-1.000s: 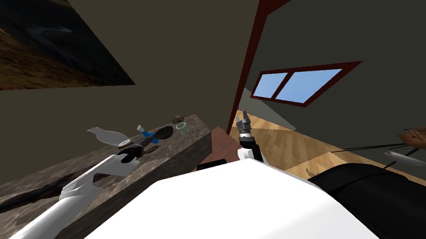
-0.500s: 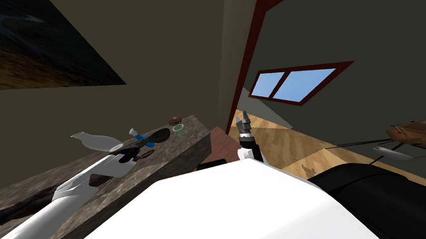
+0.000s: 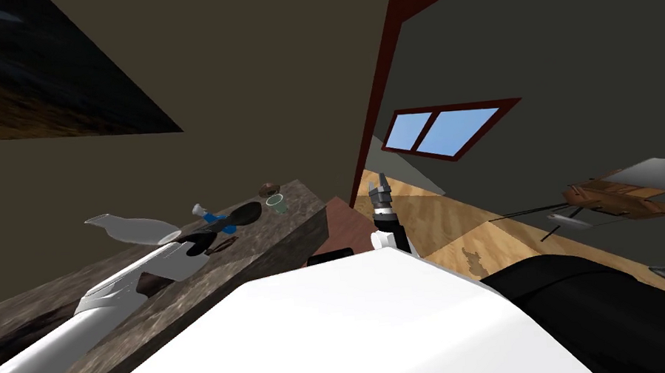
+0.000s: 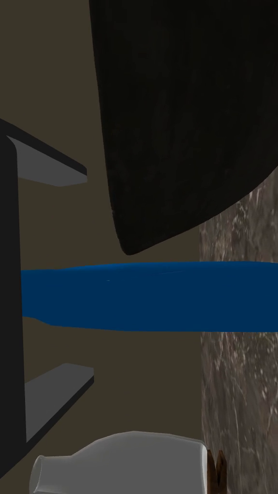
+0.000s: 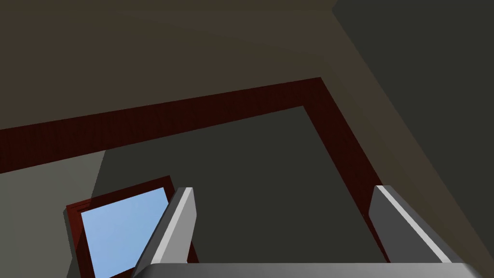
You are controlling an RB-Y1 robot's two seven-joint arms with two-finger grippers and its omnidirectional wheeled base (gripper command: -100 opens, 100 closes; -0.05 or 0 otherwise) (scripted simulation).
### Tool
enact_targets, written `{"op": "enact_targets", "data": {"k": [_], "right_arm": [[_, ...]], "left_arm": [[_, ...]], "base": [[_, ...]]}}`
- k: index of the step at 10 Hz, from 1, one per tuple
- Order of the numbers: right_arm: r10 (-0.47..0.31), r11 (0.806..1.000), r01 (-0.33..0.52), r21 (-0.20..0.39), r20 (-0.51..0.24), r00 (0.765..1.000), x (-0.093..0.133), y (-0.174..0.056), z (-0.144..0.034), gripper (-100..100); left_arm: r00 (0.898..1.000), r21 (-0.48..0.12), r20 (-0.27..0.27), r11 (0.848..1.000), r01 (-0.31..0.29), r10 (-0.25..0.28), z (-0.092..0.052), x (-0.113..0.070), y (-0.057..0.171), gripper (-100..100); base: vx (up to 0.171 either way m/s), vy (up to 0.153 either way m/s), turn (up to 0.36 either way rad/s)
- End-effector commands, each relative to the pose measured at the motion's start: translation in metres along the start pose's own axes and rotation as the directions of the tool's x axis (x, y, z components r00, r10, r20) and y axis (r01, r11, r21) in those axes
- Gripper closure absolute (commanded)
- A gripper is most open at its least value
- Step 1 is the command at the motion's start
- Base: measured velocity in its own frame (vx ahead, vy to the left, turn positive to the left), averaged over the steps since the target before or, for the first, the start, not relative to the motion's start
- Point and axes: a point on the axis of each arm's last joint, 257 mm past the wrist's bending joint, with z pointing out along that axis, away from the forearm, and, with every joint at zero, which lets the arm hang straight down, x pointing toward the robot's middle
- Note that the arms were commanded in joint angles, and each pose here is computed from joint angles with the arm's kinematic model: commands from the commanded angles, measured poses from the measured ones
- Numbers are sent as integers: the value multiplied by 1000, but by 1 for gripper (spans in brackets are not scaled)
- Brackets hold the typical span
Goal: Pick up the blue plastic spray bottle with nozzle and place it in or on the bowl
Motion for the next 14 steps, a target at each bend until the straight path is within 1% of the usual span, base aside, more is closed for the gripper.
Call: {"op": "enact_targets", "data": {"k": [1,2,3,4,5,6,7,8,9,10,11,12,13,14], "right_arm": [[0,1000,0,0,0,1000,0,0,0,0],[0,1000,0,0,0,1000,0,0,0,0],[0,1000,0,0,0,1000,0,0,0,0],[0,1000,0,0,0,1000,0,0,0,0],[0,1000,0,0,0,1000,0,0,0,0],[0,1000,0,0,0,1000,0,0,0,0],[0,1000,0,0,0,1000,0,0,0,0],[0,1000,0,0,0,1000,0,0,0,0],[0,1000,0,0,0,1000,0,0,0,0],[0,1000,0,0,0,1000,0,0,0,0],[0,1000,0,0,0,1000,0,0,0,0],[0,1000,0,0,0,1000,0,0,0,0],[0,1000,0,0,0,1000,0,0,0,0],[0,1000,0,0,0,1000,0,0,0,0]], "left_arm": [[1000,-26,-7,1000,-11,11,0,3,11,-100],[1000,-26,-7,1000,15,-15,0,3,11,-100],[1000,-52,-12,999,-15,15,0,5,22,-100],[1000,-52,-10,999,12,-13,0,5,22,-100],[1000,-53,-9,998,29,-29,0,5,22,-100],[1000,-79,-12,997,5,-6,-1,6,33,-100],[999,-79,-10,996,32,-33,-1,6,33,-100],[999,-79,-9,996,39,-39,-1,6,33,-100],[1000,-105,-9,994,20,-21,-2,7,45,-100],[999,-105,-6,993,46,-47,-2,7,45,-100],[1000,-131,-5,991,16,-17,-3,6,57,-100],[999,-131,-1,990,45,-45,-3,6,57,-100],[998,-131,1,990,58,-58,-3,6,57,-100],[999,-157,5,987,36,-35,-5,5,69,-100]], "base": [[-32,16,-133],[-35,24,-124],[-44,23,-191],[-38,22,-101],[-18,10,2],[-35,12,-187],[-35,18,-107],[-16,9,14],[-33,18,-191],[-34,21,-107],[-47,16,-165],[-42,15,-91],[-20,5,13],[-39,5,-170]]}}
